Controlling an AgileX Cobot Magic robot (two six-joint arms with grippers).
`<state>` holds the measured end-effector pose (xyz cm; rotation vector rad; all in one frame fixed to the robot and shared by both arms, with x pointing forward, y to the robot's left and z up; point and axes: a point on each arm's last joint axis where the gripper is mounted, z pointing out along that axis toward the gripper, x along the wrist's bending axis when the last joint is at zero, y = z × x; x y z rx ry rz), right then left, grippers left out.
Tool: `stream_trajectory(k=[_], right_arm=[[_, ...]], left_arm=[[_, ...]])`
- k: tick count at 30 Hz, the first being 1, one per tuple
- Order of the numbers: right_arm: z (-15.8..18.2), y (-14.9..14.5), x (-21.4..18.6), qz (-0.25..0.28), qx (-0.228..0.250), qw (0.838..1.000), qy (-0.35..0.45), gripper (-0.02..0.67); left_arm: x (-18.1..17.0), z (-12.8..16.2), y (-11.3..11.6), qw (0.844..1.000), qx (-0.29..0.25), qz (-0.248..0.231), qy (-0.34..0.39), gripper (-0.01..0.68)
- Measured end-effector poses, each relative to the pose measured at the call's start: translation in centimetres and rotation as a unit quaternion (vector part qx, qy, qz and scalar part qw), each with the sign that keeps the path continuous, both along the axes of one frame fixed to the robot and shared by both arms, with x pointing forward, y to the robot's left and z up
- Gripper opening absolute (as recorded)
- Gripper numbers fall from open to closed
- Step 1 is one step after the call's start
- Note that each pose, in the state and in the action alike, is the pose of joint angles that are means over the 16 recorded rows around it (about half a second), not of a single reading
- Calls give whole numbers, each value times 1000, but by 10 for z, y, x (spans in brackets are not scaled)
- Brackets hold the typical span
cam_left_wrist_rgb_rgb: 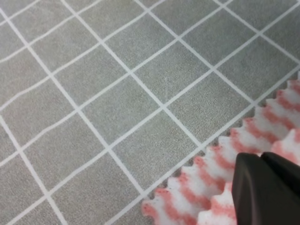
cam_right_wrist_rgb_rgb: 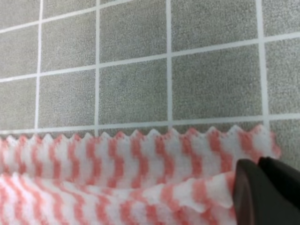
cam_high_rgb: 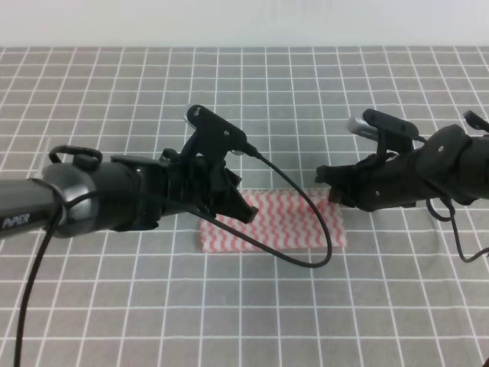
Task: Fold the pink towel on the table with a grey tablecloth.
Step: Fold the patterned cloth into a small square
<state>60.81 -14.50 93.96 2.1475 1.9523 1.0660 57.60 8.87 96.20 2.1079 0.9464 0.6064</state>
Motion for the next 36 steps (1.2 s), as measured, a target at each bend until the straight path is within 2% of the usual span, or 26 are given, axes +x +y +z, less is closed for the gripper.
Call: stream_trajectory(k=[6,14,22,29,36], right_arm=[[1,0,1,-8,4,1000,-3,19],[2,-1,3,-22,7,1000,-14,110],[9,-2,4,-26,11,999,-25,168],[18,5,1,8,23,1000,-8,103],[26,15,-2,54,33,998,14,21]], left_arm=[[0,0,-1,1000,-2,-3,1,-3],[0,0,0,1000,1,-4,-1,-3],[2,11,8,999,33,22,-28,-3],[0,25,15,998,28,49,-41,-4],[-9,25,16,998,-35,47,-7,-4]])
